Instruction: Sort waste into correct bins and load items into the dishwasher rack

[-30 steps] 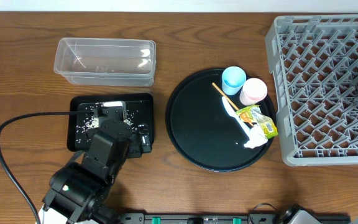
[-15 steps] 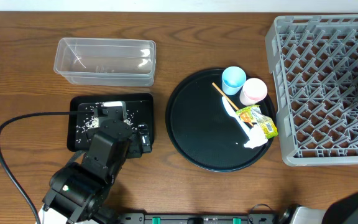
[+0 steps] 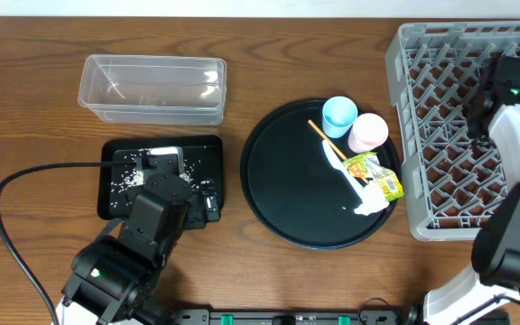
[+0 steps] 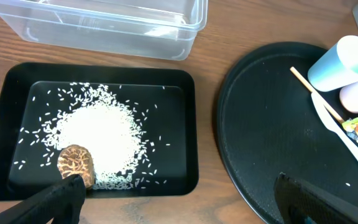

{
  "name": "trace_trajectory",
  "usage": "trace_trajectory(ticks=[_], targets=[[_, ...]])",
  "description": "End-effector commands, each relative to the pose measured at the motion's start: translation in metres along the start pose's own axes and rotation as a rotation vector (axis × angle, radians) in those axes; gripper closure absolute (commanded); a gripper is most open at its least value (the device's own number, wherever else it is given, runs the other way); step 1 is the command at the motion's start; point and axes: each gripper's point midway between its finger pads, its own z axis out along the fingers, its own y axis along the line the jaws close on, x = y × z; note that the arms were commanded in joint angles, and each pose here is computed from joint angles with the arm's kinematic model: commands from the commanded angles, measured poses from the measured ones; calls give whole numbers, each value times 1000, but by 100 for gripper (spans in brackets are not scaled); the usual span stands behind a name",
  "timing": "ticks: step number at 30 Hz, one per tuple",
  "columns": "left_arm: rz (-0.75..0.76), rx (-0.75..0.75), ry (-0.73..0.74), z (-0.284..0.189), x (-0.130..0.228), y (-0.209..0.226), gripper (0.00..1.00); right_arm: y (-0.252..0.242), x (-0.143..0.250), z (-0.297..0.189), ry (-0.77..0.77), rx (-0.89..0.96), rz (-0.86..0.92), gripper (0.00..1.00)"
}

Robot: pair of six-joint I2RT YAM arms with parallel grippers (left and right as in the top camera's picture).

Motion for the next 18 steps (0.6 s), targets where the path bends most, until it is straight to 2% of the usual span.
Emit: trace_trajectory(ticks=[1, 2, 5, 8, 12, 18], targets=[[0, -10, -20, -3, -6, 2, 2, -13, -13, -5, -44, 86, -23, 98], [0, -10, -20, -3, -6, 2, 2, -12, -14, -5, -46, 81, -18, 99], [0, -10, -20, -3, -6, 2, 2, -1, -13, -8, -42, 24, -30, 89], [0, -10, -20, -3, -6, 2, 2, 22, -8, -15, -21, -100, -54, 76], [0, -10, -20, -3, -6, 2, 2, 58, 3, -30, 20, -303, -78, 72], [0, -10, -20, -3, -6, 2, 2, 120, 26, -72, 129, -731, -121, 70]])
